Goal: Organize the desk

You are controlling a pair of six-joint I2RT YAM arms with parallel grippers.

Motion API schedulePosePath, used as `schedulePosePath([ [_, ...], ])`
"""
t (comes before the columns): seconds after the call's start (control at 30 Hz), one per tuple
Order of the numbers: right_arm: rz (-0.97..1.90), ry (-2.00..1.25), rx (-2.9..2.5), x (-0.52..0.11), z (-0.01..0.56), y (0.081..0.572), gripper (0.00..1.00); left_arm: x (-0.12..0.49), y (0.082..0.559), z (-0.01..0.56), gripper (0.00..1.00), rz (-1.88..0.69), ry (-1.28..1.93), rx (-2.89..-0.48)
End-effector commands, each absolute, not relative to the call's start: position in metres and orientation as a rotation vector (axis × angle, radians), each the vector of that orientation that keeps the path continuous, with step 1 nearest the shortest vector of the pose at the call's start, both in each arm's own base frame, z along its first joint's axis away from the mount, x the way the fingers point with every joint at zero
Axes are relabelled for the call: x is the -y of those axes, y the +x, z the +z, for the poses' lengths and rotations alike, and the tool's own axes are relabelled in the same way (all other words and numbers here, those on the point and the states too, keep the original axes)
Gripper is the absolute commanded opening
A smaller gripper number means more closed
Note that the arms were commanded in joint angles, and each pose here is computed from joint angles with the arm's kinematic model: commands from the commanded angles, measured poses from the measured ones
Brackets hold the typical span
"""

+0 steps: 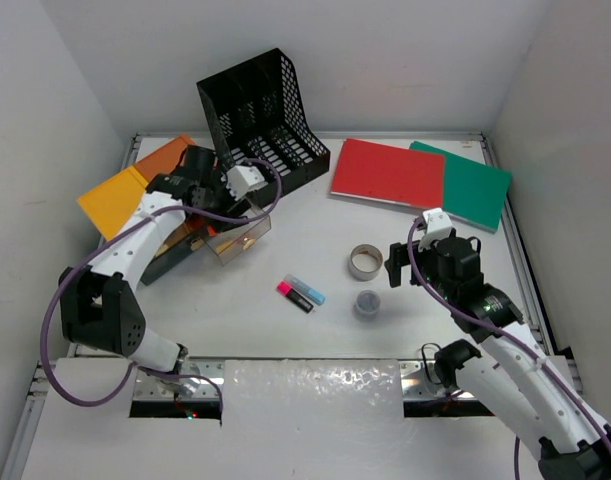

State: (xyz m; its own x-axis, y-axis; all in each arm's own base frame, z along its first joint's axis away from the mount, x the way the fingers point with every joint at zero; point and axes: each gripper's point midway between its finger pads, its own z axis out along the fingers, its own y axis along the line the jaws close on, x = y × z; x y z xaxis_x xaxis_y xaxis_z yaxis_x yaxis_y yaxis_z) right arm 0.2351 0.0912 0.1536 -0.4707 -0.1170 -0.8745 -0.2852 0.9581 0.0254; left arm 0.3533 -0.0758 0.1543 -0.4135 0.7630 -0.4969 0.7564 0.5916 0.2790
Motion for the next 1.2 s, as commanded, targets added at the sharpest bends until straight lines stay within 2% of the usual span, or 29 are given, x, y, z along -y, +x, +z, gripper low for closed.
schedulePosePath([
  [0.0, 0.237, -0.274, -2.028, -0.096, 0.159, 0.239, 0.99, 0.090, 0.360, 0.209, 0.63, -0.025, 1.157, -2.081],
  [0.07, 0.228, -0.273, -2.032, -0.095, 0.158, 0.240, 0.99, 0.102, 0.354, 0.236, 0.63, -0.075, 1.145, -2.017],
  [0.17, 0.238, -0.279, -2.043, -0.098, 0.159, 0.242, 0.99, 0.149, 0.328, 0.255, 0.59, -0.117, 1.228, -1.914],
  [0.2, 0.249, -0.280, -2.041, -0.100, 0.161, 0.243, 0.99, 0.181, 0.308, 0.254, 0.59, -0.125, 1.328, -1.856],
  [0.37, 0.248, -0.277, -2.041, -0.099, 0.161, 0.242, 0.99, 0.250, 0.246, 0.191, 0.64, -0.243, 1.668, -1.750],
  [0.43, 0.242, -0.276, -2.047, -0.098, 0.159, 0.241, 0.99, 0.262, 0.243, 0.156, 0.64, -0.240, 1.750, -1.800],
  [0.57, 0.238, -0.275, -2.058, -0.097, 0.159, 0.238, 0.99, 0.290, 0.232, 0.122, 0.62, -0.255, 1.886, -1.803],
  [0.73, 0.233, -0.277, -2.054, -0.095, 0.166, 0.237, 0.99, 0.284, 0.209, 0.101, 0.48, -0.327, 2.081, -1.673],
  [0.93, 0.213, -0.270, -2.048, -0.092, 0.160, 0.238, 0.99, 0.272, 0.197, 0.056, 0.45, -0.337, 2.285, -1.644],
  [1.17, 0.215, -0.285, -2.068, -0.093, 0.153, 0.236, 0.99, 0.277, 0.202, 0.037, 0.48, -0.334, 2.342, -1.598],
])
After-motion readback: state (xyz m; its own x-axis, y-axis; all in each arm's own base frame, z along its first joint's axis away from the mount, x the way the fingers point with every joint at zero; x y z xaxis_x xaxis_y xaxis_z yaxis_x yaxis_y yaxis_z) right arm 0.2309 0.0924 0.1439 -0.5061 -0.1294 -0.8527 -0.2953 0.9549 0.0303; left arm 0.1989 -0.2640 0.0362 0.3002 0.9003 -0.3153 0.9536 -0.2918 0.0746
